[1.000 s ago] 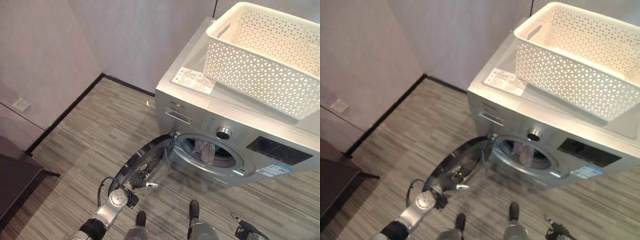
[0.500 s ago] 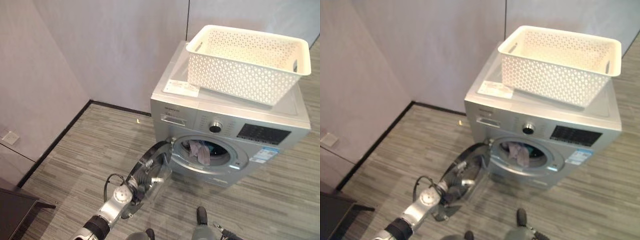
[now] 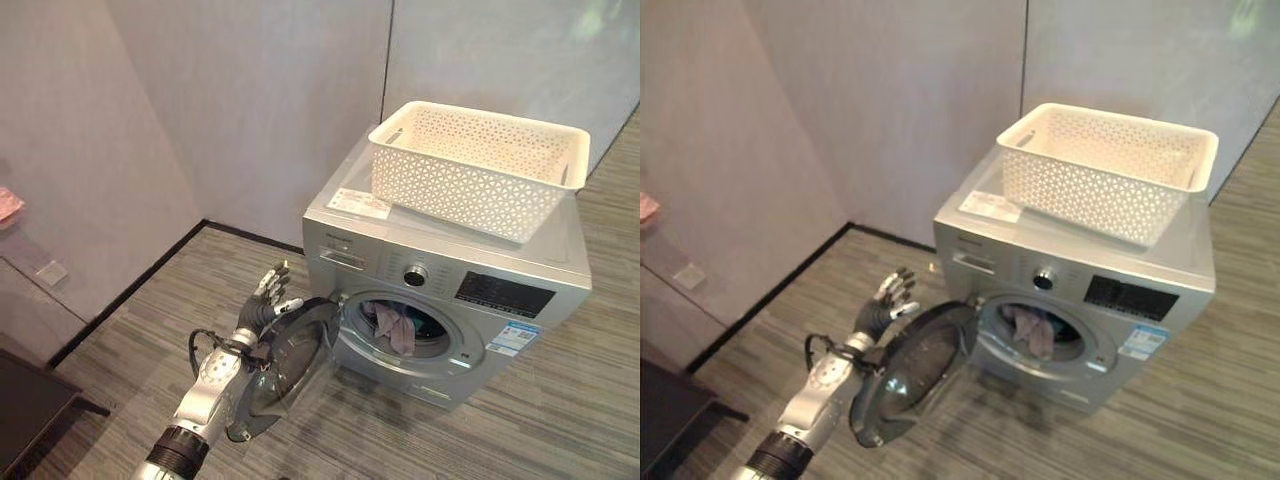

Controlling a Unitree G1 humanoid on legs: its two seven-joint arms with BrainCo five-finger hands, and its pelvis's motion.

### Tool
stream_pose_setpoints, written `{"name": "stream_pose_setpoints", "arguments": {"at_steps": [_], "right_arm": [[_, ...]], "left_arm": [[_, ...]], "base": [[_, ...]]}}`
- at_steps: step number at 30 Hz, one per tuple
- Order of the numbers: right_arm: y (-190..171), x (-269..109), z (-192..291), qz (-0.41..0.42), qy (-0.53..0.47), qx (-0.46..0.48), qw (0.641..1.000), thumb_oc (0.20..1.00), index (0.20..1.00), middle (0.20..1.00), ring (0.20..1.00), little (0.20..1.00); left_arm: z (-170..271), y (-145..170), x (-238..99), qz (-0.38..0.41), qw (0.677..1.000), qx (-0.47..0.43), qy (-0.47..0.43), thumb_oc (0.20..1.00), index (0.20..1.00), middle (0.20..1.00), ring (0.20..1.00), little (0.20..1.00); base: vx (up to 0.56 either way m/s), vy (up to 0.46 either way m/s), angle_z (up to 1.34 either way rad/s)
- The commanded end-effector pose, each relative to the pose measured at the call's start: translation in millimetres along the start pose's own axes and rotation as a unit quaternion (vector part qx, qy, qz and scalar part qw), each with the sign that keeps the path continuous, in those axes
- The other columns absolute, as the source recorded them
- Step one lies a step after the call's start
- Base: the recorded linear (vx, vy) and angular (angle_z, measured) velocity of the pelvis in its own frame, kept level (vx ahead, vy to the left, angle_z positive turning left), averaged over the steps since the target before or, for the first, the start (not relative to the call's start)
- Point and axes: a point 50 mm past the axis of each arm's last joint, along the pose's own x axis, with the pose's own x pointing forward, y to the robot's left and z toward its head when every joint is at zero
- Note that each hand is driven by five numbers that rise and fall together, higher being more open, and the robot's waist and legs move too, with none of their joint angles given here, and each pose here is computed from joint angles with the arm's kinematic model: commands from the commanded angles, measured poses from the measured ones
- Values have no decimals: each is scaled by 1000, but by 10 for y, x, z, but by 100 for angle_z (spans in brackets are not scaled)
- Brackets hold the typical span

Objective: Grab the laundry basket,head to the washer,open it,put in the laundry and shut it.

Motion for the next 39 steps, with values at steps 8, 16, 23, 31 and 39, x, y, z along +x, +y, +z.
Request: {"name": "stream_pose_setpoints", "arguments": {"at_steps": [8, 16, 23, 31, 39], "right_arm": [[-42, 0, 99, 9, -21, -27, 999, 1000, 1000, 1000, 1000, 1000], [-134, -8, -48, 10, -11, -42, 999, 1000, 1000, 1000, 1000, 1000], [-95, -14, 293, 15, -69, -76, 995, 1000, 1000, 1000, 1000, 1000], [14, -13, 315, 34, -62, -129, 989, 1000, 1000, 1000, 1000, 1000], [81, -23, 380, 38, -84, -146, 985, 1000, 1000, 1000, 1000, 1000]], "left_arm": [[947, 885, 403, 193, 911, 358, -70, 1000, 1000, 1000, 1000, 1000], [1194, 1672, 294, 308, 801, 512, 40, 1000, 1000, 1000, 1000, 1000], [1157, 2354, -113, 347, 676, 590, 273, 1000, 1000, 1000, 1000, 1000], [105, 2577, -1203, 321, 653, 446, 520, 1000, 1000, 1000, 1000, 1000], [-142, 2509, -1337, 373, 702, 365, 484, 1000, 1000, 1000, 1000, 1000]], "base": [[27, 56, -3], [6, 73, -15], [-101, 38, -15], [-18, -9, -20], [11, -15, -5]]}}
